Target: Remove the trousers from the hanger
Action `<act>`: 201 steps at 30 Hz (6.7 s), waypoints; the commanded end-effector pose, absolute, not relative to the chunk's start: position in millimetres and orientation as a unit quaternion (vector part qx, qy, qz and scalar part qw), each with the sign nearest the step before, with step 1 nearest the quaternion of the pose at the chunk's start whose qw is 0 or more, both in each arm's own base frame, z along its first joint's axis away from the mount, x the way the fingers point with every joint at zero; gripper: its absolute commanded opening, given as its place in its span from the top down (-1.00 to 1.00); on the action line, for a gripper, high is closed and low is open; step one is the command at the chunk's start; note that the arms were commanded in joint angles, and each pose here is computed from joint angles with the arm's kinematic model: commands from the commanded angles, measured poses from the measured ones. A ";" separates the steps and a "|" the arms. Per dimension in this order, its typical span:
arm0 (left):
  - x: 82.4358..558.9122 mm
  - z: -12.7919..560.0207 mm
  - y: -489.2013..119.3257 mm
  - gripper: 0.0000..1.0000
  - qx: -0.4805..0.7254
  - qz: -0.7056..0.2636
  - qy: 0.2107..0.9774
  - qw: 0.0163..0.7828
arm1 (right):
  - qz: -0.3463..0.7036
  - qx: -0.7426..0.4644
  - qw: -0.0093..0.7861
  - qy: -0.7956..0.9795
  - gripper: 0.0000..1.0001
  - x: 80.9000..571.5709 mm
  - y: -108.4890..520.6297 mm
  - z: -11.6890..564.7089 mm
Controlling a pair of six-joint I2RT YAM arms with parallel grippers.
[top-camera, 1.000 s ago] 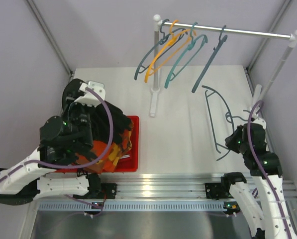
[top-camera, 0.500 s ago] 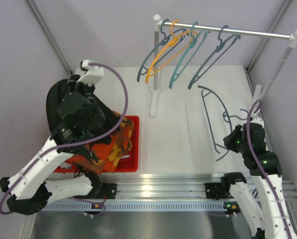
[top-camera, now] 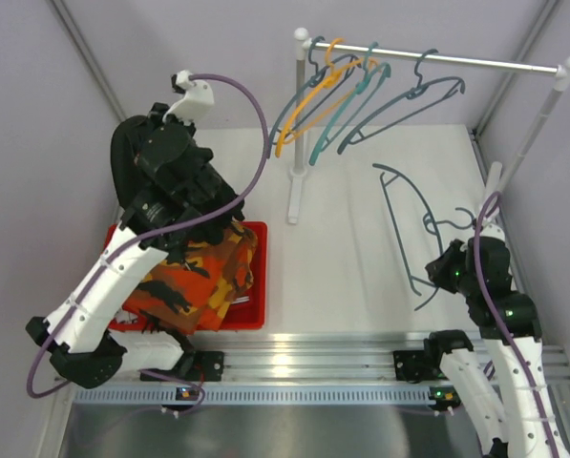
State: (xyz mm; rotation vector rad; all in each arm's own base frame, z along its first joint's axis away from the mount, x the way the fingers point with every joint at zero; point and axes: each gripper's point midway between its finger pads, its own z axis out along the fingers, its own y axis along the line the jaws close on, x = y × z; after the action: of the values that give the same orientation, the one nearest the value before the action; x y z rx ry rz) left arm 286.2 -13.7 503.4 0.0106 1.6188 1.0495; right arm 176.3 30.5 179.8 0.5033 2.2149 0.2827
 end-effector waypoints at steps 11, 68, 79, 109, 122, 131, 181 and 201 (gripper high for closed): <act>174.0 523.7 83.1 1.00 -0.113 0.435 0.690 0.568 | 0.152 0.153 0.454 0.864 1.00 196.9 45.6 207.6; 281.1 226.0 -45.7 0.13 -0.047 0.221 0.878 0.423 | 0.020 0.196 0.481 0.854 1.00 202.8 -4.9 239.2; 264.3 328.8 -117.3 -0.96 -0.043 -0.123 0.821 0.557 | -0.111 0.222 0.469 0.848 1.00 209.3 -48.6 255.7; 203.9 420.4 -381.5 -0.78 -0.020 -0.607 0.665 0.434 | -0.118 0.208 0.499 0.833 1.00 200.4 -53.4 306.0; 200.3 398.7 -516.8 -0.65 -0.010 -0.645 0.655 0.394 | -0.067 0.180 0.541 0.819 1.00 193.2 -38.4 336.5; 205.8 380.5 -569.5 -0.55 -0.004 -0.651 0.659 0.377 | -0.046 0.170 0.549 0.817 1.00 186.6 -31.5 337.7; 257.5 297.1 -623.5 0.13 -0.011 -0.654 0.692 0.305 | 0.187 0.097 0.600 0.772 1.00 180.8 48.3 400.2; 220.7 371.5 -560.8 -0.56 0.085 -0.661 0.655 0.355 | -0.003 0.152 0.638 0.755 1.00 202.8 -20.7 409.4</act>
State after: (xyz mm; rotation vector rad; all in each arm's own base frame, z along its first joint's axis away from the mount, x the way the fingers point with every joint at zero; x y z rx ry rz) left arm 232.0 -583.9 312.4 0.1659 1.8437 -1.6701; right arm 191.3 -11.7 368.8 0.3608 1.8748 0.0366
